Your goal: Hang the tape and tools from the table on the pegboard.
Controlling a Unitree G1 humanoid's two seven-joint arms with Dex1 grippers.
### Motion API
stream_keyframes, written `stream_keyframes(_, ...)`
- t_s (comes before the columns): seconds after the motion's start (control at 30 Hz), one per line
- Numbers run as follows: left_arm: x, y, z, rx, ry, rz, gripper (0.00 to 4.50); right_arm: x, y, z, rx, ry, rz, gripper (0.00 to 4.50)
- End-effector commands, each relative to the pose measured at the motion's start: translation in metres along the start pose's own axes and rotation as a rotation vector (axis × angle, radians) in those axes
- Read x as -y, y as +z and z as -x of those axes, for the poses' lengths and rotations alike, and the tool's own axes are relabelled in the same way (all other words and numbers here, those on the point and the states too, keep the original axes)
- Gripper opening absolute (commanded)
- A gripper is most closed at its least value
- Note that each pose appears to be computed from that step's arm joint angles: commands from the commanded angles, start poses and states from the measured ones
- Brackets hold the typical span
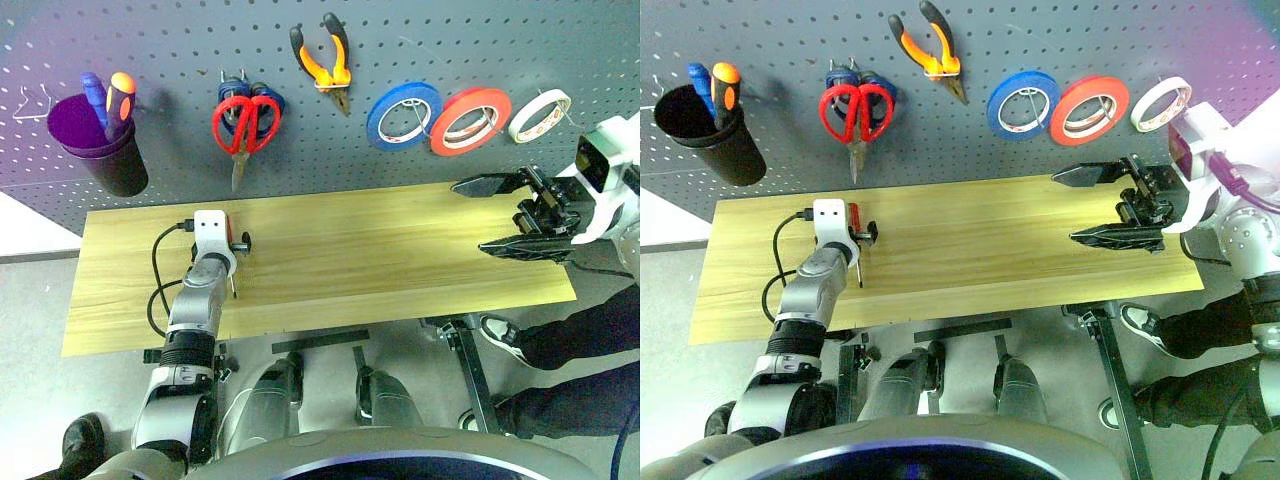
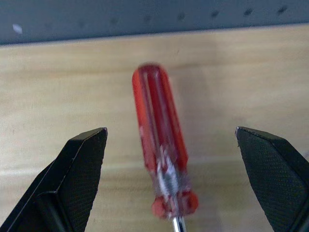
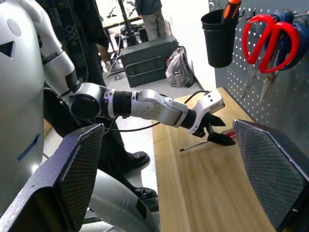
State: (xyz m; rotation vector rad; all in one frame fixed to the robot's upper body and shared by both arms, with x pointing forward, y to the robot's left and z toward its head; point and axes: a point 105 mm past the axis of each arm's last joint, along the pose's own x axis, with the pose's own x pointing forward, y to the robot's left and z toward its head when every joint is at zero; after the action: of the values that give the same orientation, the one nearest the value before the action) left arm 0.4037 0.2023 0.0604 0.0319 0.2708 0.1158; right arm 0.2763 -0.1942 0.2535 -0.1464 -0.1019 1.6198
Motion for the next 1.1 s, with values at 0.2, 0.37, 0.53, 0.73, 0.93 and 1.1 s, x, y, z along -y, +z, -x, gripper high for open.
stream_keyframes(0.2,0.006,0.008,-0.006,0.011,-0.002,0.005,4.45,-0.01,0.008,-0.001,-0.011,0.033,0.073,4.5)
stream_keyframes(0.37,0.011,0.01,-0.008,0.008,-0.012,0.012,4.45,-0.011,0.001,-0.004,-0.052,0.04,0.097,4.5)
stream_keyframes(0.53,0.012,0.01,-0.007,0.012,-0.01,0.012,4.45,-0.009,0.0,-0.003,-0.064,0.034,0.101,4.5)
stream_keyframes(0.73,0.012,0.009,-0.007,0.012,-0.01,0.013,4.45,-0.001,-0.007,0.001,-0.104,0.004,0.08,4.5)
stream_keyframes(0.93,0.015,0.008,-0.005,0.012,-0.017,0.011,4.45,0.007,-0.021,0.005,-0.174,-0.034,0.051,4.5)
stream_keyframes(1.1,0.016,0.007,-0.005,0.008,-0.018,0.012,4.45,0.014,-0.021,0.006,-0.179,-0.059,0.054,4.5)
